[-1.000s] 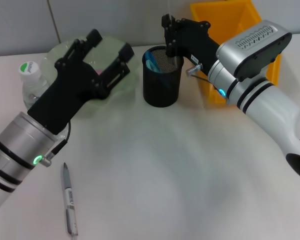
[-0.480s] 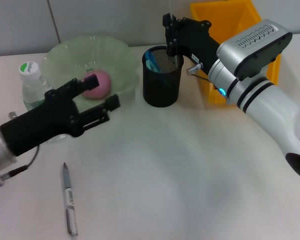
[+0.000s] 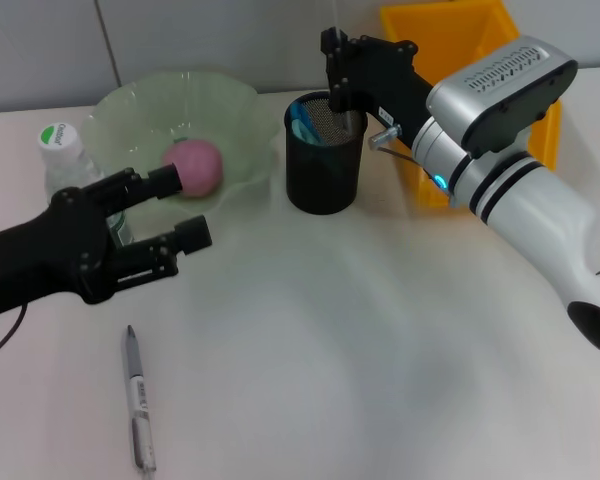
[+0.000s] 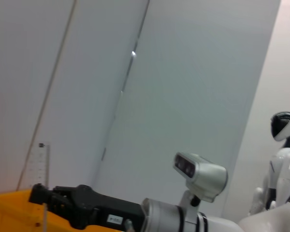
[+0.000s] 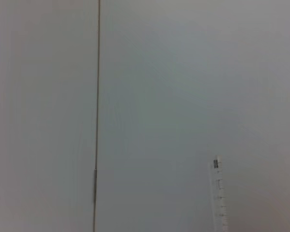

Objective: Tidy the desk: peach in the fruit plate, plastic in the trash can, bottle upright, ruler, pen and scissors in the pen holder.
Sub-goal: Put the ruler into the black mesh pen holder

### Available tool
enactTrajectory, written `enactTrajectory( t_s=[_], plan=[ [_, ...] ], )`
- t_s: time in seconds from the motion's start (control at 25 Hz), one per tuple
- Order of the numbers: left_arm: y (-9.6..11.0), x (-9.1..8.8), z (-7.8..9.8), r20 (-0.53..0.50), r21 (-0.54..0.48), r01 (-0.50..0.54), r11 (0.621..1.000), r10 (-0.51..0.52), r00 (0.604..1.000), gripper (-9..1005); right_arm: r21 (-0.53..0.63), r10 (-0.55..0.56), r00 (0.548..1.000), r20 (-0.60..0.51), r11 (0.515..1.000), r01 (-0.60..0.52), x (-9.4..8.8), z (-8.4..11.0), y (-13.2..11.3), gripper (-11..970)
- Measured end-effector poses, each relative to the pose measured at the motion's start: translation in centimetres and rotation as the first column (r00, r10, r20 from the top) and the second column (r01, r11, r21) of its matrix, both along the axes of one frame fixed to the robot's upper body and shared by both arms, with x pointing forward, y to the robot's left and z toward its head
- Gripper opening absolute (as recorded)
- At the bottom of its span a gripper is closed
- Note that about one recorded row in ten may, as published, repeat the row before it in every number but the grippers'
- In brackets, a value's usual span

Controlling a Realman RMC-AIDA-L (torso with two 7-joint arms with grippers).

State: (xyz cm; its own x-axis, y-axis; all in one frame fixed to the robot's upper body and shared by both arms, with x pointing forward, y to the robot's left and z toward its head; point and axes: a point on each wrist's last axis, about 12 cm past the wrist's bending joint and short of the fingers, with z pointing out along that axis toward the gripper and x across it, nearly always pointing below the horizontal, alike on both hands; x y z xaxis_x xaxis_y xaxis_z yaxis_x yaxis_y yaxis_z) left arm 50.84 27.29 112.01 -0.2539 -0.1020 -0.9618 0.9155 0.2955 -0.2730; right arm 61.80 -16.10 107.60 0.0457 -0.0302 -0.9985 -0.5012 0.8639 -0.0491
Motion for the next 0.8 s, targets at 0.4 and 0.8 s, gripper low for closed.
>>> enactTrajectory(
  t_s=[0.4,0.8],
  plan=[
    [-0.58,-0.46,0.09,-0.001,0.016,0.044,0.999,-0.044,0.999,807,-0.004,-0.003,1.000,-0.029,1.000,0.003,0.03,-0.27,0.25,4],
    [-0.41,-0.73,0.04,-0.011,0.012,0.046,0.999,-0.046,0.999,806,0.005,-0.020,0.999,-0.035,1.000,0.020,-0.05,-0.42,-0.05,4]
  ],
)
